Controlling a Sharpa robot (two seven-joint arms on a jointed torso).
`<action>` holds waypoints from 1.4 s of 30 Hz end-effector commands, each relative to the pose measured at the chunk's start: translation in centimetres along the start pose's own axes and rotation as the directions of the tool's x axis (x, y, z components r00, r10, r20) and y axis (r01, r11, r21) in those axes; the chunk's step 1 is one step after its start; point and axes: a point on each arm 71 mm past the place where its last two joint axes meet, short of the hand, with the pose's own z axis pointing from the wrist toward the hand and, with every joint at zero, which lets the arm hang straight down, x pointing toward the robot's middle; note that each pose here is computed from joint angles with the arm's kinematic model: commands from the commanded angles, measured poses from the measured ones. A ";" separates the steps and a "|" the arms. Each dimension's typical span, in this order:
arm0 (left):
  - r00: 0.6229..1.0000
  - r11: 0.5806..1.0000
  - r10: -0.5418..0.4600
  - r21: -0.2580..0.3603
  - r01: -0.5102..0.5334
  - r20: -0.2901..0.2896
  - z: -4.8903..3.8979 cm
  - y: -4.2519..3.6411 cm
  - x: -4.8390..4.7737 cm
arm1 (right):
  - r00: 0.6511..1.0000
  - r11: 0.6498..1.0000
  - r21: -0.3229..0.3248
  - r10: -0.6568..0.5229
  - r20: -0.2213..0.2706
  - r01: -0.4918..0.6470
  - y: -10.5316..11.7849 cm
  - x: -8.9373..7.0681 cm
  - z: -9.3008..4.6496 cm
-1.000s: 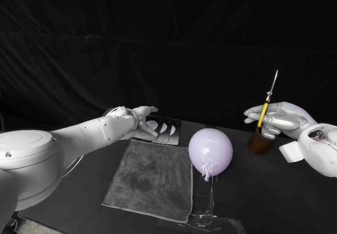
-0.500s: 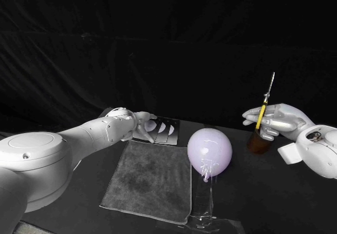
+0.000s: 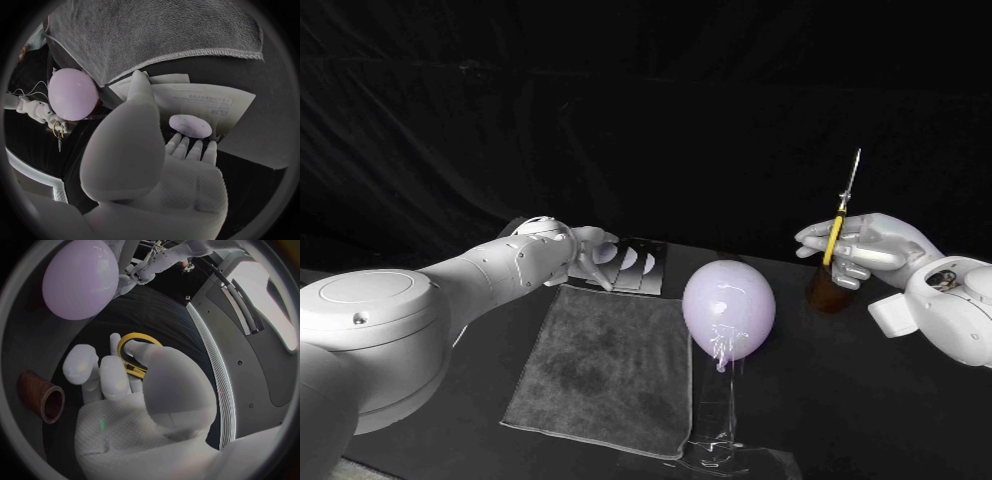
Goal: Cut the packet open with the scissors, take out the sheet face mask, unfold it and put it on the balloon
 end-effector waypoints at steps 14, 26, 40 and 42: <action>0.993 0.996 -0.087 -0.008 0.086 -0.078 -0.16 0.56 1.13 | 1.000 1.000 -0.015 -0.012 -0.012 0.012 0.2 0.2 -0.1; 0.993 0.994 -0.106 0.009 0.107 -0.059 -0.26 0.39 1.00 | 1.000 1.000 -0.015 -0.015 -0.014 0.015 0.2 0.2 -0.1; 0.998 0.999 0.020 0.034 -0.023 0.059 -0.34 0.43 0.53 | 0.999 0.999 -0.022 -0.030 -0.018 0.030 0.3 0.4 -0.2; 0.996 0.999 0.025 0.042 -0.029 0.084 -0.42 0.49 0.40 | 0.999 0.999 -0.023 -0.032 -0.017 0.032 0.3 0.3 -0.3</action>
